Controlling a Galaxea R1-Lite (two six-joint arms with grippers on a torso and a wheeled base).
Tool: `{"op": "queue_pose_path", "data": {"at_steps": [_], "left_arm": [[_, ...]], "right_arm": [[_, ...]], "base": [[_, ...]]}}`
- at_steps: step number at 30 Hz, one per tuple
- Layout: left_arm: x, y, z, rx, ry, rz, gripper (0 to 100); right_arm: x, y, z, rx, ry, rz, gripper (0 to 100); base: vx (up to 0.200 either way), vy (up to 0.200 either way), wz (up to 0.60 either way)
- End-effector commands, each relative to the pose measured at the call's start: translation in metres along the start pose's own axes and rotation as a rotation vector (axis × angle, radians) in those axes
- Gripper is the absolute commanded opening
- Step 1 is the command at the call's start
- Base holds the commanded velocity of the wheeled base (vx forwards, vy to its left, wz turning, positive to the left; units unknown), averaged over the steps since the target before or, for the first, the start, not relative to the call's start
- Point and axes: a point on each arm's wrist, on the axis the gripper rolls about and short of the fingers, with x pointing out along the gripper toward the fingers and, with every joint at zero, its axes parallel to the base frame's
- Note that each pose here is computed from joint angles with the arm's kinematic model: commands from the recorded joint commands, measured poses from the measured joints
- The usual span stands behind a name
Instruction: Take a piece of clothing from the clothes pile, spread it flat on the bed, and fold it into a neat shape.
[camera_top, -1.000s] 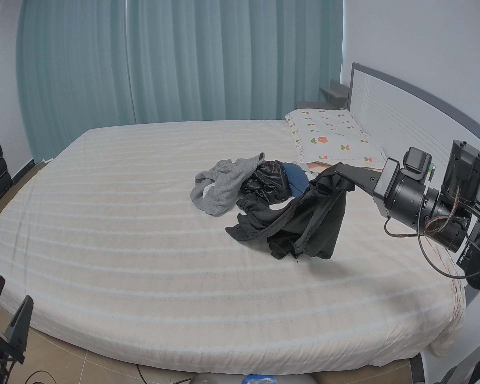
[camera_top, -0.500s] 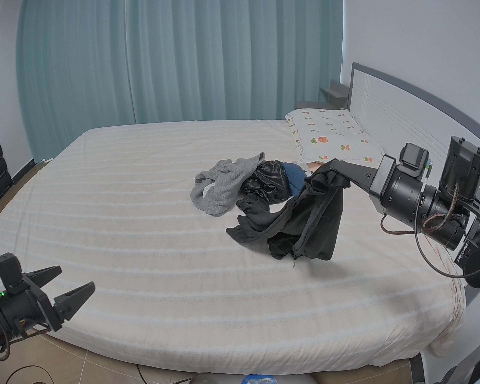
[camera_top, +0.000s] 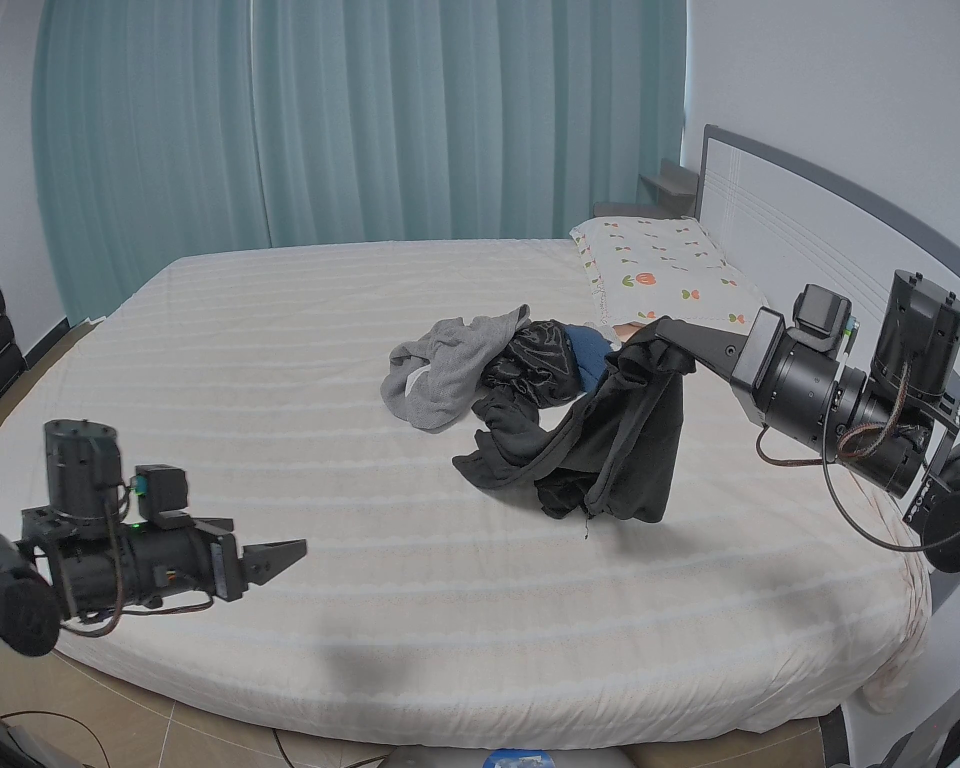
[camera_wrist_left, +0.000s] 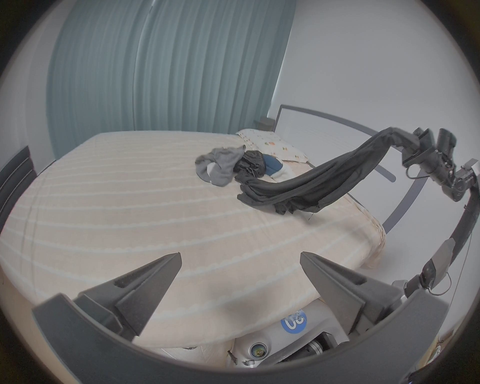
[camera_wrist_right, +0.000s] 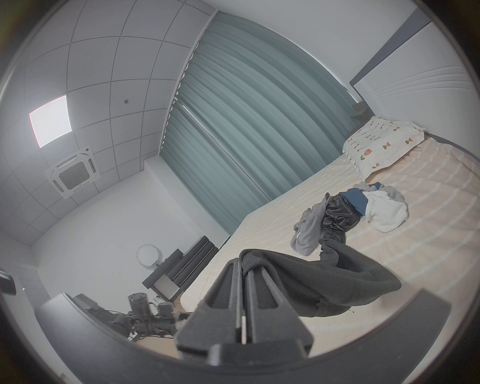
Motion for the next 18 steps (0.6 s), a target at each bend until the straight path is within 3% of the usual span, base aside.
{"op": "queue_pose_path", "data": {"at_steps": [1,9,18], "left_arm": [[0.081,-0.032,0.005,-0.021,0.109,-0.039,100],[0.142,-0.058,0.012,0.003,0.119,-0.096,100],[0.211,-0.058,0.013,0.023,0.086,-0.075,100]], "right_arm": [[0.001,-0.001,0.000,0.000,-0.002,-0.002,0],[-0.001,0.003,0.005,-0.002,-0.021,0.010,0],[-0.006,0.008,0.011,-0.007,-0.041,0.026,0]], "base": [[0.000,0.000,0.00],[0.000,0.000,0.00],[0.000,0.000,0.00]]}}
